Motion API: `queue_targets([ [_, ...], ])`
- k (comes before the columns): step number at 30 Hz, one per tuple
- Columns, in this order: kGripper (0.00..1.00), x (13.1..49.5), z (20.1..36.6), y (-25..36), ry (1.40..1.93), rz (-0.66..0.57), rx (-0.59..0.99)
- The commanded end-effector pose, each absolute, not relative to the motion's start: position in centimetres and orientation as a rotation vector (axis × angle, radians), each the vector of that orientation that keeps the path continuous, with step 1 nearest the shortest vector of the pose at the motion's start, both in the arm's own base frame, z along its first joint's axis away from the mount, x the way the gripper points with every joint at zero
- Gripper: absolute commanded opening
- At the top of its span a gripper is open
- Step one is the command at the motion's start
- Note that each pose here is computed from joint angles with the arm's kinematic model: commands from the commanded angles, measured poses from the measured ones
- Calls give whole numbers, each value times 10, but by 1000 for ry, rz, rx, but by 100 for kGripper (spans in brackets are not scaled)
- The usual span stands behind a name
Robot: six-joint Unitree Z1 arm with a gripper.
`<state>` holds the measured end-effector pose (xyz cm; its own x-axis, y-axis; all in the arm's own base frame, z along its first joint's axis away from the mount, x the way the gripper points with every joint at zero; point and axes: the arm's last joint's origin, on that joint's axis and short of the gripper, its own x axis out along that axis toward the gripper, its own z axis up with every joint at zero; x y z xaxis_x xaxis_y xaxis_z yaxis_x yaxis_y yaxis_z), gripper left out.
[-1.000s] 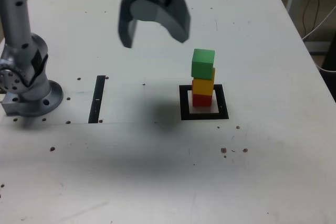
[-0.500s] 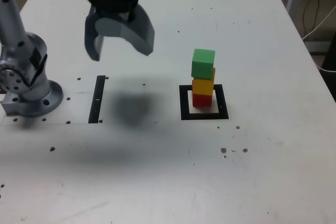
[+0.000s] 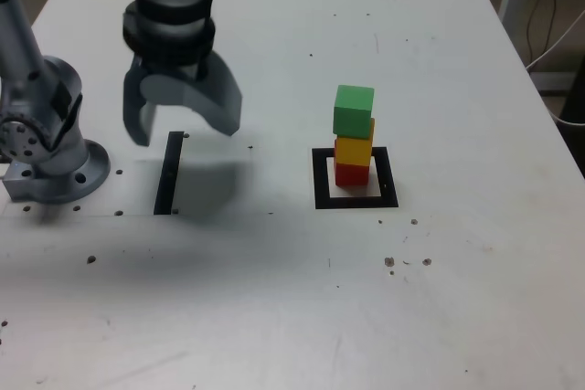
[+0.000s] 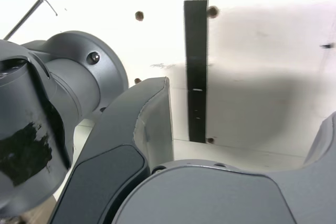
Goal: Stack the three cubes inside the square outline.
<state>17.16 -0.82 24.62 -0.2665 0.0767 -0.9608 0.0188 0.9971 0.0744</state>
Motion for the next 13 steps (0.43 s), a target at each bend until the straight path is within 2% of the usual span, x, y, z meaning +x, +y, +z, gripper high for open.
queue_targets([
  [1,100,168,242,-8,1836,54,63],
  [13,100,158,225,-8,1847,44,47],
])
